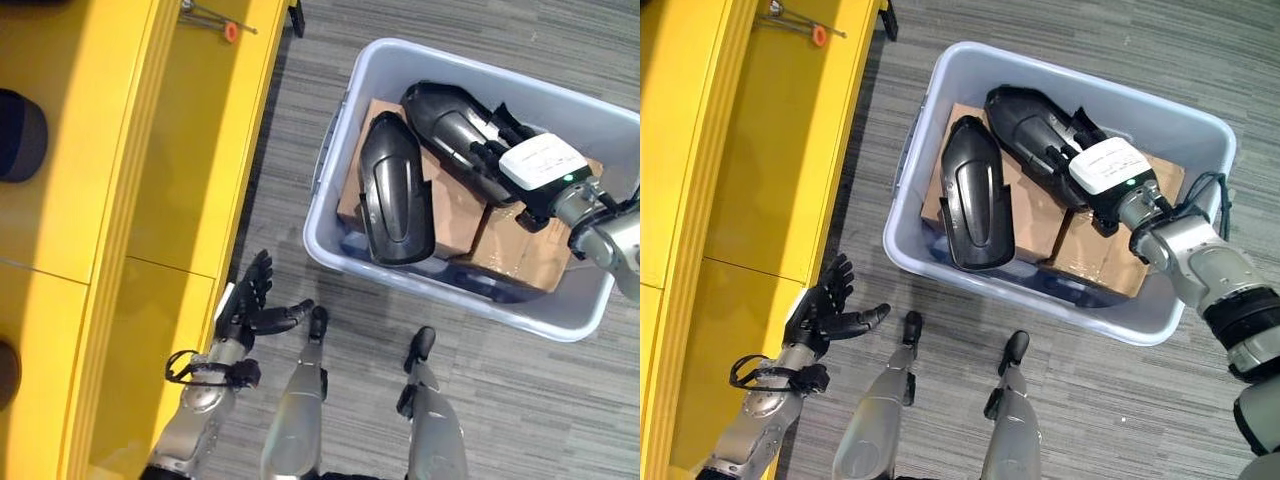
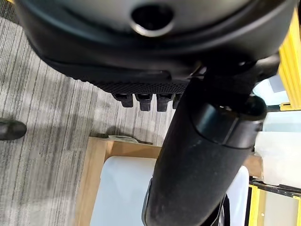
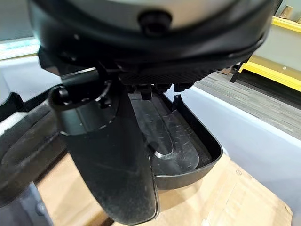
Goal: Move parts from the plastic box to the shelf.
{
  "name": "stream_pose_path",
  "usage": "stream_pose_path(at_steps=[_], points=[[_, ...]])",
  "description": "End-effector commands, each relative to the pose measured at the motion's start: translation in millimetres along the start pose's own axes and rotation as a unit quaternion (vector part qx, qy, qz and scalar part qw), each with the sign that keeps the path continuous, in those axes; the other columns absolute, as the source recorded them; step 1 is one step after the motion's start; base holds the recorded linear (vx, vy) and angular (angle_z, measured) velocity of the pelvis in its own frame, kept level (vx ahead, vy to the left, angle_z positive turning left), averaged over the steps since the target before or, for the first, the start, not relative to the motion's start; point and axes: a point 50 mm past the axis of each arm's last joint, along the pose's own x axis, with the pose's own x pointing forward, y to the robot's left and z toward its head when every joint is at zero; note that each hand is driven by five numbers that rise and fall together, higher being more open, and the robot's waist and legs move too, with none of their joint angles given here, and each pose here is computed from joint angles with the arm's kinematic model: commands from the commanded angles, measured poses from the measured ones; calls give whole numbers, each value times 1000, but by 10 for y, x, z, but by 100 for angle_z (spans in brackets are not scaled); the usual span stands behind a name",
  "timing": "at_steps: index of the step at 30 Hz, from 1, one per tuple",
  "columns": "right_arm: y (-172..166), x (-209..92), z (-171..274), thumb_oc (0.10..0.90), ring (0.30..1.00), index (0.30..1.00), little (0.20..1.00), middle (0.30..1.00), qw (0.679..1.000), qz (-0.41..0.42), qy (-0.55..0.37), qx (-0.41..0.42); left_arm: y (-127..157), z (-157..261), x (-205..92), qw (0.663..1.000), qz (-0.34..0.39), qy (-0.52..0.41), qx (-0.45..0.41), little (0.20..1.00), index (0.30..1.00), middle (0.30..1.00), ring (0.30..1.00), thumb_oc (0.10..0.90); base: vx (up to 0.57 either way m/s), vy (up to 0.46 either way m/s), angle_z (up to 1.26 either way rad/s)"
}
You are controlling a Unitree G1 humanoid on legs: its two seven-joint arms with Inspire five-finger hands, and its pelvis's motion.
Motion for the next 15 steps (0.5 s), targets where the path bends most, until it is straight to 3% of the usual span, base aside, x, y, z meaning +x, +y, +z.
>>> stream_pose_path(at_steps=[1,15], points=[[-550,-38,-336,900,1000,1000,1000,1000,994,-72,38,-76,-19,282,-61,997,-26,-77,13,1000,1000,1000,1000,900,29,-25,5],[-672,-9,-450,900,1000,1000,1000,1000,990,-79,62,-94,-26,335,-32,996,-21,-90,8,1000,1000,1000,1000,900,9,-5,1]])
